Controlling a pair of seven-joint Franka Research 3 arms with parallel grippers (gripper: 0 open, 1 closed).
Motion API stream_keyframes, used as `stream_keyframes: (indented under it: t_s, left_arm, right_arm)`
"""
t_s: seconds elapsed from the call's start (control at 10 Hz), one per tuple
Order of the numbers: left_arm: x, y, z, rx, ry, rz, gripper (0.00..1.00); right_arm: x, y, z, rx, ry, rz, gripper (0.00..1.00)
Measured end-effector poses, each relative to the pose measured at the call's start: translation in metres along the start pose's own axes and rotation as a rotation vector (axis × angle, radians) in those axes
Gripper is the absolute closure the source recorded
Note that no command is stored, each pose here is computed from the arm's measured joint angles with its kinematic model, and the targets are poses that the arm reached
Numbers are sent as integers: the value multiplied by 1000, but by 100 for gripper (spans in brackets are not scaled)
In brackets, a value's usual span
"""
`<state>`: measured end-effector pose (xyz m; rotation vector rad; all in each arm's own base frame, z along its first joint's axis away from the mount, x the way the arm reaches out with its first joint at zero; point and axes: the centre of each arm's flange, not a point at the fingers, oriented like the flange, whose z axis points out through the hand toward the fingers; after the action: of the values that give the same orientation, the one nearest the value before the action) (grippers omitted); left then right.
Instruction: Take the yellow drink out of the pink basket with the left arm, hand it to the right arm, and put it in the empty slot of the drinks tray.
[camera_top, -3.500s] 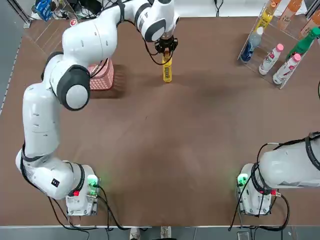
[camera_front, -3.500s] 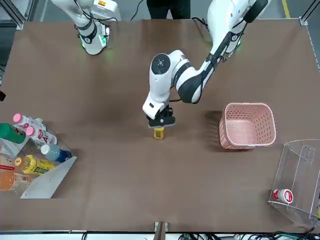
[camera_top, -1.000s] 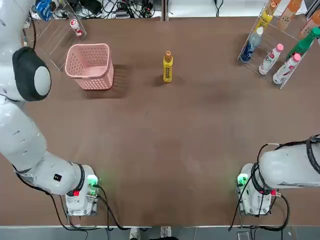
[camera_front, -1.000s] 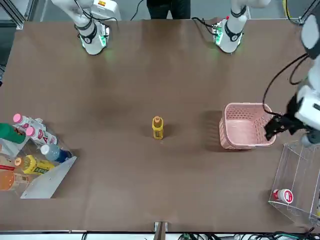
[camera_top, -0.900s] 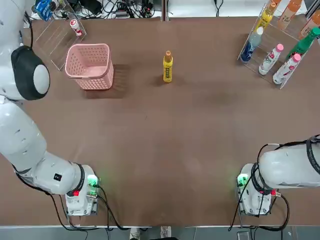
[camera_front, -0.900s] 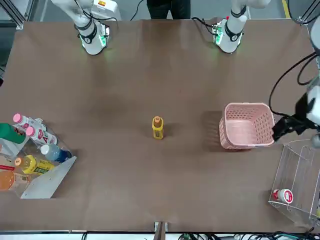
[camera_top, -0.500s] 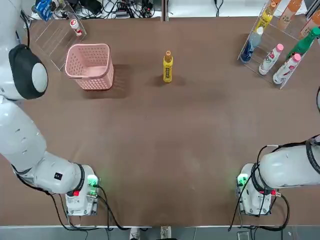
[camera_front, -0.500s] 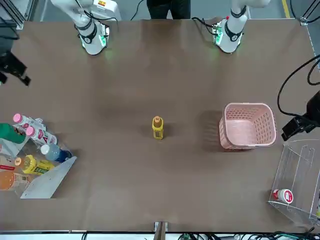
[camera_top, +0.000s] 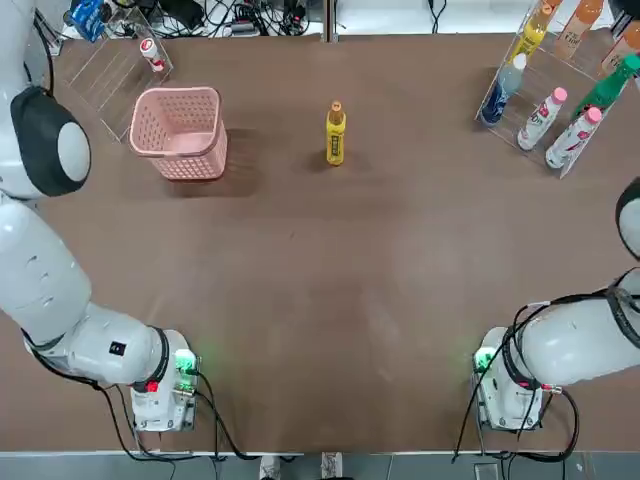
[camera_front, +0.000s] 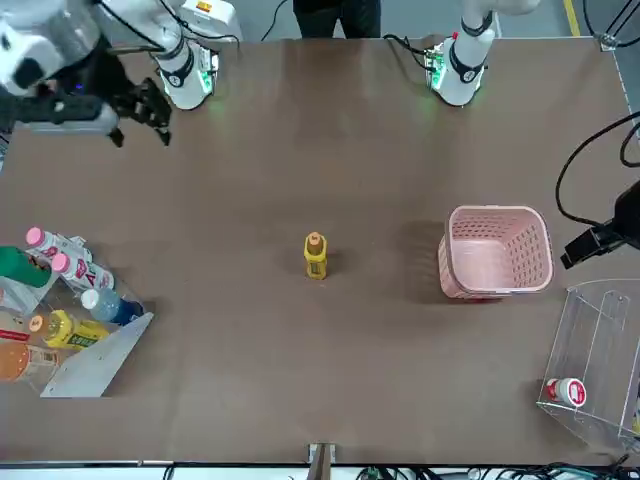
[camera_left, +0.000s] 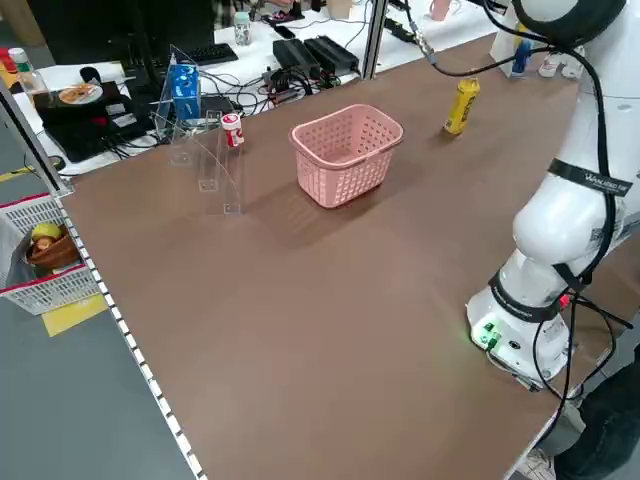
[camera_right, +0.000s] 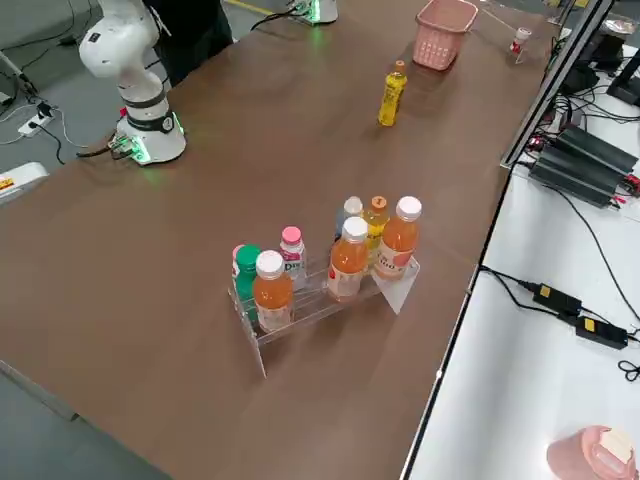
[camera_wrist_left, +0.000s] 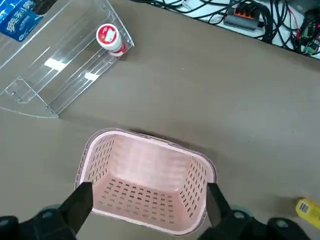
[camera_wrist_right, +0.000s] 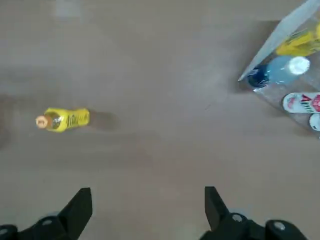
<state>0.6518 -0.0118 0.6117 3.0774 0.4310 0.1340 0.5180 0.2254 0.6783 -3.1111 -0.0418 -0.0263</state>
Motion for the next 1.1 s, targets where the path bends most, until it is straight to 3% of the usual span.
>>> stream_keyframes:
  t_s: [0.2, 0.5, 1.1]
  left_arm:
    - [-2, 4, -2, -7, -1, 8, 0]
    - [-3, 5, -1, -7, -3, 12, 0]
    - [-2, 4, 0, -7, -5, 34, 0]
  right_arm:
    - [1, -49, 38, -24, -51, -71, 0]
    - [-4, -122, 80, -23, -26, -154, 0]
    - [27, -183, 184, 6, -1, -138, 2]
